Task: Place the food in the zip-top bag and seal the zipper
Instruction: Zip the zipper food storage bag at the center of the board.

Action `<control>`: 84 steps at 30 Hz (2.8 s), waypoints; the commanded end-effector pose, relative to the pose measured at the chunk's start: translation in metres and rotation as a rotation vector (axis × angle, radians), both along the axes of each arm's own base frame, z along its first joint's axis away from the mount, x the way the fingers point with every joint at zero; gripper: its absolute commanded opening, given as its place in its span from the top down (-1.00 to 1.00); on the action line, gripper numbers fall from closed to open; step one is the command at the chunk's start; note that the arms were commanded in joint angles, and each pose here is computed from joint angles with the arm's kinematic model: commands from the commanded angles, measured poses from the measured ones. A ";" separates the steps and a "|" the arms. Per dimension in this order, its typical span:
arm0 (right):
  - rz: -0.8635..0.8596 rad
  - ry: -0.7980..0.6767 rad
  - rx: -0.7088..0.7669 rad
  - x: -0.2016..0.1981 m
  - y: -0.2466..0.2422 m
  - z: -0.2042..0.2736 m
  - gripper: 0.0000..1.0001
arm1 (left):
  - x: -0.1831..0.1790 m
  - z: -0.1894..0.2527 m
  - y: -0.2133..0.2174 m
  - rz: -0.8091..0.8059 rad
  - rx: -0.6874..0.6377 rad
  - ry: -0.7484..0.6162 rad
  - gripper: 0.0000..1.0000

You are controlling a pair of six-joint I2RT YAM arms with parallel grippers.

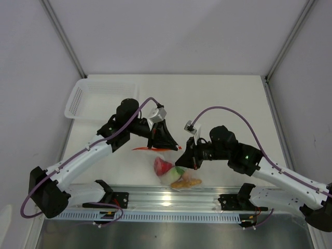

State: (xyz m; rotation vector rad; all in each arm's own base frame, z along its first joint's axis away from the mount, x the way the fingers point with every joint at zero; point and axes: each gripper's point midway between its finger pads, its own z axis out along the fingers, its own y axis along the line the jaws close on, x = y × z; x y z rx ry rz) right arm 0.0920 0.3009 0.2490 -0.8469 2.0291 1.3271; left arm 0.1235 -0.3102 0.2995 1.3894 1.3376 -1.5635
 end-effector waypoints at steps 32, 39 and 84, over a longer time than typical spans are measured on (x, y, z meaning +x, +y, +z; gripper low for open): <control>-0.151 -0.211 0.054 0.037 -0.007 0.057 1.00 | 0.005 0.006 0.000 0.021 0.037 -0.025 0.99; -0.170 -0.231 0.092 0.031 -0.021 0.077 1.00 | 0.008 -0.015 0.001 0.041 0.101 0.028 0.99; -1.048 -0.416 0.125 0.089 -0.196 0.182 1.00 | 0.010 -0.017 0.050 0.241 0.181 0.043 0.99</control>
